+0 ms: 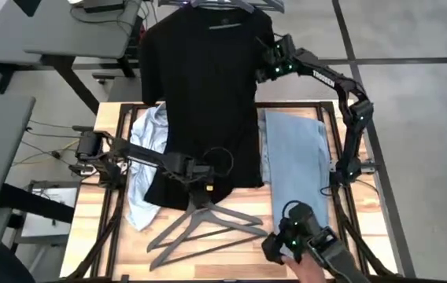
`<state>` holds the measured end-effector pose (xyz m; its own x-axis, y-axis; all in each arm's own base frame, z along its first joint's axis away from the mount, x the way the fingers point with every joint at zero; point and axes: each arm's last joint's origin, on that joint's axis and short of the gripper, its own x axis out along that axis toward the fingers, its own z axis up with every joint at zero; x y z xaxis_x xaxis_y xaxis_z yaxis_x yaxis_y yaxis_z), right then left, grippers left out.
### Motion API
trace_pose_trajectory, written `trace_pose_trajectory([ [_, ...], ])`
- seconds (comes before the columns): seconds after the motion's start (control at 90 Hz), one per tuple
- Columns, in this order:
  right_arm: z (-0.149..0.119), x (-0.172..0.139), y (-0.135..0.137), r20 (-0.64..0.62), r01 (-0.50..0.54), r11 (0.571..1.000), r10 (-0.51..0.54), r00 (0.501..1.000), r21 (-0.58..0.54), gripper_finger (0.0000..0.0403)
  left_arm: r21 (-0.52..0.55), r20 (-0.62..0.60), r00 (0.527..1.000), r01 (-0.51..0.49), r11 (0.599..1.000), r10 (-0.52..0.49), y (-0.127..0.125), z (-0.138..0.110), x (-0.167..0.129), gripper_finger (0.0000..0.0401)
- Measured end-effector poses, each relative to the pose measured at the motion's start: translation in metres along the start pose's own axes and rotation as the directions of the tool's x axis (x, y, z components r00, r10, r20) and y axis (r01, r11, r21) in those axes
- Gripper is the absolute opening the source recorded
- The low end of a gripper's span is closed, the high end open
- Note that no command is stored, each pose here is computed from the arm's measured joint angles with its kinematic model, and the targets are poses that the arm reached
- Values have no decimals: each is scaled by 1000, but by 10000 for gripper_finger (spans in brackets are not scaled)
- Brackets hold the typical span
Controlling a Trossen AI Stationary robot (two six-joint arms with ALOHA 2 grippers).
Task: Hang clothes
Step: Adjust black shirt on the rack
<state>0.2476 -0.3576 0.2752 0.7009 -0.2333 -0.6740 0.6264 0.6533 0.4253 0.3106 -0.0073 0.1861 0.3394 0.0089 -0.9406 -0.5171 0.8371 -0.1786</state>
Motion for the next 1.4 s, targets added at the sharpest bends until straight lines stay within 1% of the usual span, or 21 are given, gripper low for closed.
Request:
trace_pose_trajectory([
  [0.133,-3,-4,23,-57,-47,996,43,997,-75,191,-59,102,995,21,998,-15,19,10,-37,123],
  [0.211,-4,-6,35,-57,-64,990,57,997,-126,191,-88,131,991,-9,996,21,34,9,-59,123],
  [0.267,-3,-7,40,-53,-72,987,65,996,-141,191,-111,145,987,-49,993,65,46,7,-72,123],
  [0.333,-3,-7,41,-53,-72,988,65,996,-138,191,-161,173,979,-76,984,104,62,5,-89,123],
  [0.456,-6,-9,37,-78,-69,991,60,995,-113,191,-291,253,955,-75,954,153,96,6,-118,123],
  [0.556,-7,-11,33,-97,-110,990,101,990,-88,191,-379,295,933,-82,922,204,125,9,-132,123],
  [0.6,-7,-13,31,-105,-126,989,118,988,-77,191,-404,297,931,-78,912,211,138,11,-135,123],
  [0.656,-9,-14,28,-118,-136,989,129,985,-60,191,-412,285,936,-72,908,204,156,14,-135,123],
  [0.711,-10,-16,25,-133,-137,990,129,983,-47,191,-397,278,943,-60,916,182,171,18,-132,123],
  [0.744,-11,-16,24,-143,-133,990,126,982,-44,191,-388,270,945,-68,919,184,181,21,-129,123],
  [0.8,-14,-16,21,-156,-118,992,109,982,-48,191,-392,254,946,-91,916,203,197,25,-122,123],
  [0.867,-18,-13,17,-166,-66,997,57,984,-47,191,-392,264,938,-109,914,225,216,33,-114,123],
  [0.922,-23,-8,14,-170,-29,999,21,985,-42,191,-365,280,936,-101,925,213,230,39,-106,123],
  [1.0,-31,5,14,-166,-26,999,22,986,-22,191,-317,329,927,-72,946,181,243,51,-94,123],
  [1.067,-35,17,18,-127,-39,999,37,991,-10,191,-288,383,906,-68,955,180,252,61,-84,123],
  [1.133,-37,28,23,-66,-60,998,60,996,-2,191,-260,461,867,-69,963,186,258,74,-76,123],
  [1.178,-36,34,28,-17,-80,997,80,997,-7,191,-245,523,832,-64,967,187,261,83,-73,123],
  [1.244,-32,39,37,52,-110,994,111,992,-27,191,-218,626,760,-46,975,176,264,96,-74,123],
  [1.322,-23,41,48,139,-142,985,155,978,-94,191,-198,709,685,-34,980,167,266,110,-80,123],
  [1.4,-16,40,57,221,-163,974,196,955,-156,191,-175,764,624,-46,983,165,267,123,-90,123],
])
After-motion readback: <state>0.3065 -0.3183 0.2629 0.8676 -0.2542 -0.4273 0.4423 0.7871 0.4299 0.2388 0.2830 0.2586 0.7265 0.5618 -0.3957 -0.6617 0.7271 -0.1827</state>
